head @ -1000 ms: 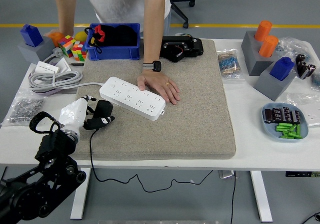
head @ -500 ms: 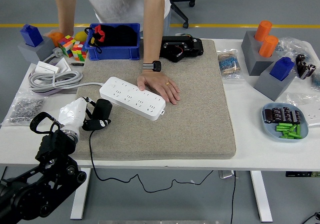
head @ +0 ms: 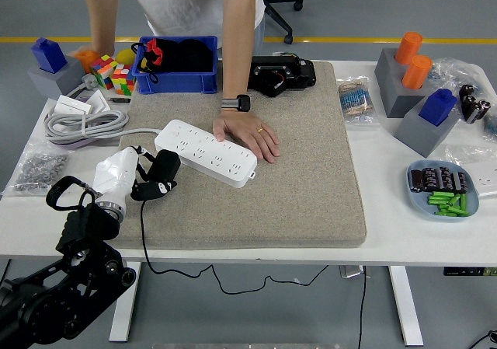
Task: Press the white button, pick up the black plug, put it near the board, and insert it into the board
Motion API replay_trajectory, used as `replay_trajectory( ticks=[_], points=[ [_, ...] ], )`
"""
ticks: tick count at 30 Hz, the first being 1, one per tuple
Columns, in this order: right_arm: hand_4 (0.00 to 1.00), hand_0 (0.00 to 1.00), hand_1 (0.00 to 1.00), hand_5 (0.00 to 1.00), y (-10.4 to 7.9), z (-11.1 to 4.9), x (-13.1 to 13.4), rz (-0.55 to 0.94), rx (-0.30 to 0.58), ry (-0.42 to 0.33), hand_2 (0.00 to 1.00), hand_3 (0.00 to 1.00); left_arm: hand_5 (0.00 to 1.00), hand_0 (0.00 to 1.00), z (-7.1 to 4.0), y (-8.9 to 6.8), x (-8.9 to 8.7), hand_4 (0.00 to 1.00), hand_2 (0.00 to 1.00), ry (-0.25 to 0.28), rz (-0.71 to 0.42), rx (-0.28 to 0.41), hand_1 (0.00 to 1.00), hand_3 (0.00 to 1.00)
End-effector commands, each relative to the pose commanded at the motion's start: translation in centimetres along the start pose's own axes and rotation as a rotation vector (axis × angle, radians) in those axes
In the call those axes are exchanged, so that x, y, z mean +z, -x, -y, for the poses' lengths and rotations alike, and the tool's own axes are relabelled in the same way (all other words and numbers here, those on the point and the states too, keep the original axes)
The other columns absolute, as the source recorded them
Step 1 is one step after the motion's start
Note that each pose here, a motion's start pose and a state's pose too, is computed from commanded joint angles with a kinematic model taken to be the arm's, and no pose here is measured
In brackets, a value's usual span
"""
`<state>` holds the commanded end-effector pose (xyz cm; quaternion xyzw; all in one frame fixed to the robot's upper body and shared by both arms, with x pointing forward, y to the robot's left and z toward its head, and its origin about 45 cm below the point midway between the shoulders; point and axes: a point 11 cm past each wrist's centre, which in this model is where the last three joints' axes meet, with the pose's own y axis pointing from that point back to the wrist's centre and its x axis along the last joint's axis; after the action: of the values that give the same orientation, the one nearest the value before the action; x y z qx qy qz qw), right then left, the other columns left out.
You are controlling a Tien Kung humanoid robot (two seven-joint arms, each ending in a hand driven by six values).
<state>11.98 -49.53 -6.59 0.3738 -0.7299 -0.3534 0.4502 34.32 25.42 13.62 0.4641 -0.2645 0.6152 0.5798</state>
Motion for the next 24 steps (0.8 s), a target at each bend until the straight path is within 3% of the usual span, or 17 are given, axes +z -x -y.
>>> replay_trajectory(
  ticks=[24],
  points=[
    [0.647,0.624,0.596,0.389,0.0,0.0,0.0,-0.005,0.001,-0.002,0.589,0.579,0.002,0.218,1.8,-2.8,2.7,0.645,0.2,0.047,-0.101,0.059,0.174,0.472]
  ],
)
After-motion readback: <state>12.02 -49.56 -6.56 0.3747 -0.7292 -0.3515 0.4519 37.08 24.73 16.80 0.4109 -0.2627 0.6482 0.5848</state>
